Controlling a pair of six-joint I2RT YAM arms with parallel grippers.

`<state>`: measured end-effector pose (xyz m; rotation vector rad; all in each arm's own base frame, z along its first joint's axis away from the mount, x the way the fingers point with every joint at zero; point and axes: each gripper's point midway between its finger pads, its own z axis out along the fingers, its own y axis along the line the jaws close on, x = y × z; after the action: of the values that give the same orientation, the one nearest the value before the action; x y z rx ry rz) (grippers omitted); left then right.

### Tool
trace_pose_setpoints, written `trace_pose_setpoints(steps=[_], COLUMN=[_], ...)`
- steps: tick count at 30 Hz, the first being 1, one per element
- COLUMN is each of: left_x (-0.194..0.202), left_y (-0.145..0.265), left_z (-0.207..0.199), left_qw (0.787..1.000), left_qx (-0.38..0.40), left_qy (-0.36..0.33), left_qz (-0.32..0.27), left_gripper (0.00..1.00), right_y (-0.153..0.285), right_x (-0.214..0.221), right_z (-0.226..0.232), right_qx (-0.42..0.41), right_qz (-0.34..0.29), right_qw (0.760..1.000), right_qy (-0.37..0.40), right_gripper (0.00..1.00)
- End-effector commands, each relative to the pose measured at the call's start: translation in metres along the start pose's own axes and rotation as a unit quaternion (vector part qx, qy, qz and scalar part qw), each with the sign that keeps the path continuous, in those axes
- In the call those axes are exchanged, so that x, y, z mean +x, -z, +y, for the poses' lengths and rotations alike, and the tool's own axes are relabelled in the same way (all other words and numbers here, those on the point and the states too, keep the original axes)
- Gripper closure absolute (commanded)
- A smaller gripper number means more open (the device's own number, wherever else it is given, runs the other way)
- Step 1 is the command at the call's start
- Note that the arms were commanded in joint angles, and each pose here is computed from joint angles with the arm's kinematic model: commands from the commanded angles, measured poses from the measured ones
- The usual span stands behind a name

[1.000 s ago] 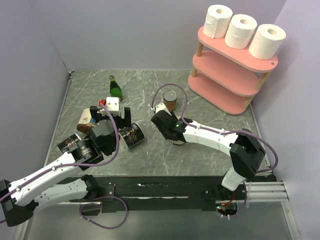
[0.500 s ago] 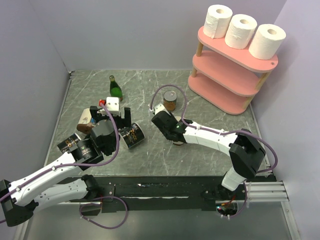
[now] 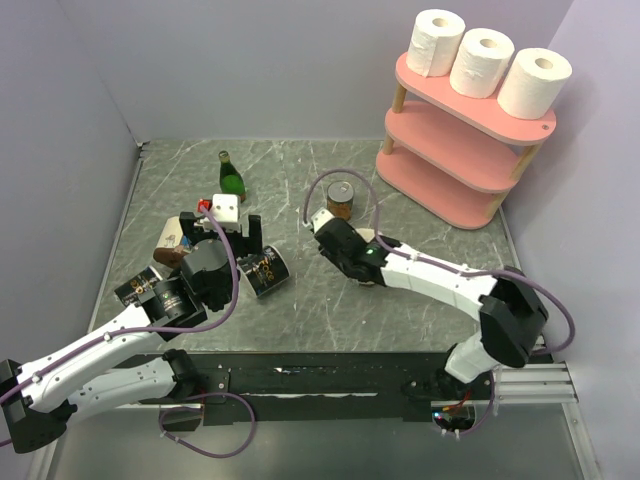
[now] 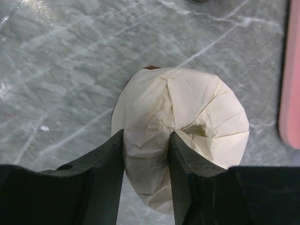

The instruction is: Place and organize the paper towels onto the shelf

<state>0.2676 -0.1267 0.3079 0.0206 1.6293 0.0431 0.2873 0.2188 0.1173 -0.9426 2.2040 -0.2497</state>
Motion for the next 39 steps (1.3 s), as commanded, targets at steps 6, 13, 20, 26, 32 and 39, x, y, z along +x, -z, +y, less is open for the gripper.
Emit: trace_pose_setpoints(steps=[6, 13, 20, 26, 32, 39], left_x=[-0.025, -0.028, -0.028, -0.027, -0.025, -0.025], left_y=[0.005, 0.007, 0.007, 0.006, 0.005, 0.005], left_z=[0.001, 0.003, 0.0, -0.003, -0.004, -0.005], left_qw=[0.999, 0.999, 0.999, 0.999, 0.999, 0.999], left_qx=[0.01, 0.012, 0.022, 0.025, 0.023, 0.027], left_qy=[0.031, 0.038, 0.041, 0.039, 0.034, 0.034], left_qz=[-0.023, -0.027, -0.027, -0.025, -0.022, -0.022], left_gripper=[0.04, 0.04, 0.04, 0.04, 0.04, 0.04], right_y=[0.069, 0.091, 0.089, 0.073, 0.07, 0.063], right_x=[-0.038, -0.053, -0.06, -0.059, -0.057, -0.055], right_z=[-0.139, -0.244, -0.302, -0.326, -0.348, -0.364], right_qx=[0.124, 0.234, 0.277, 0.286, 0.299, 0.297], right_qz=[-0.096, -0.132, -0.13, -0.115, -0.11, -0.109], right_qw=[0.987, 0.962, 0.952, 0.951, 0.948, 0.948], right_qy=[-0.023, -0.042, -0.02, -0.003, 0.005, 0.017], right_gripper=[0.66, 0.66, 0.66, 0.66, 0.66, 0.66])
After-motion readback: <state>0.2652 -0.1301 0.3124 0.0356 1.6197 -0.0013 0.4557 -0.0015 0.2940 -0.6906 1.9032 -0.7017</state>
